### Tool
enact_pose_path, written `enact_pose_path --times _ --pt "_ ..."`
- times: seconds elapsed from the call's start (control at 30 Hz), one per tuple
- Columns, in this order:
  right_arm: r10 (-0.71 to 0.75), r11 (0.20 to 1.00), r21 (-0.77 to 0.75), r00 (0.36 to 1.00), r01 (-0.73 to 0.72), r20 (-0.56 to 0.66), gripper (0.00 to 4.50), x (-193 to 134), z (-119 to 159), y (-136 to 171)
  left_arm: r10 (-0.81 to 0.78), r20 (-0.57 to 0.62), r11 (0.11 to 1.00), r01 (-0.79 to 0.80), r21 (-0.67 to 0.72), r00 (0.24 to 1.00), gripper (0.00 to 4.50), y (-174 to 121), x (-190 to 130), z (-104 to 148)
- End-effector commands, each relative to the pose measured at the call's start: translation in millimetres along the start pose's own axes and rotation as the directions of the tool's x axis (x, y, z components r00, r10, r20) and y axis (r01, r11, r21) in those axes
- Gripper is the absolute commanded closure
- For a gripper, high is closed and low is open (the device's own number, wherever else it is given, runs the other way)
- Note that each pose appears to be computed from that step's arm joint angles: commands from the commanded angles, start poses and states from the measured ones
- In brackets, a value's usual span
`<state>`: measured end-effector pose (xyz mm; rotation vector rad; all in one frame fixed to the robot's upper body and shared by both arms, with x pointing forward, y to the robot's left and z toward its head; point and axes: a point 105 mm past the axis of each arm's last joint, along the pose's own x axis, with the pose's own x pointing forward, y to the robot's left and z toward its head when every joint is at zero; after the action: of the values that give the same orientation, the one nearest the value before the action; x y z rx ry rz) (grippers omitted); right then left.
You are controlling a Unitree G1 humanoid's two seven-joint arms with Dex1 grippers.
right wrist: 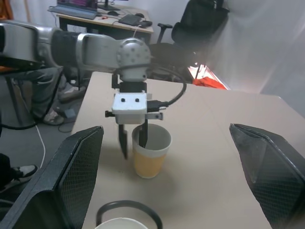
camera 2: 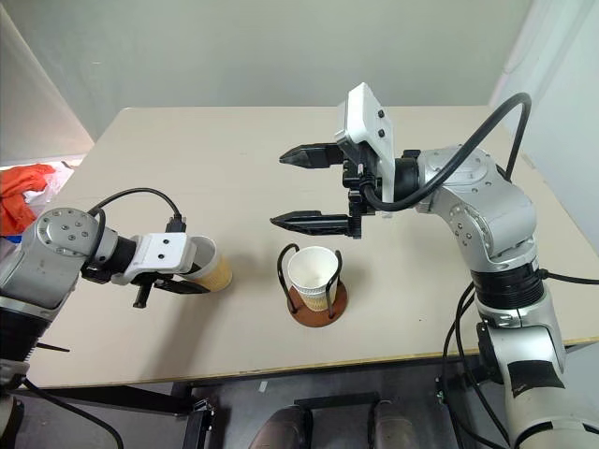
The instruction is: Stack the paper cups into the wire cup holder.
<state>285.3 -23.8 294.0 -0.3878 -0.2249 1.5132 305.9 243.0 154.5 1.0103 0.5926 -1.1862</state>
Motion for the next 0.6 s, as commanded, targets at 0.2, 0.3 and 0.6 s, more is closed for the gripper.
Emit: enact_pose_path --times 0.2,0.3,0.6 --pt "0.033 0.999 -0.016 0.998 -0.034 -0.044 0.0 -36.3 1.6 12.8 -0.044 0.042 0.997 0.041 0.07 0.998 4.48 -1.4 -6.8 19.7" --pt "0.031 0.999 0.019 0.995 -0.03 -0.097 0.0 -73.5 -7.6 25.0 -0.021 0.082 0.994 0.012 0.108 0.996 4.48 11.5 -28.1 33.8" --pt "-0.204 0.968 0.116 0.965 0.224 -0.168 0.0 -158.7 -26.0 41.3 -0.084 0.441 0.921 -0.099 0.377 0.894 4.48 38.6 -102.3 159.7"
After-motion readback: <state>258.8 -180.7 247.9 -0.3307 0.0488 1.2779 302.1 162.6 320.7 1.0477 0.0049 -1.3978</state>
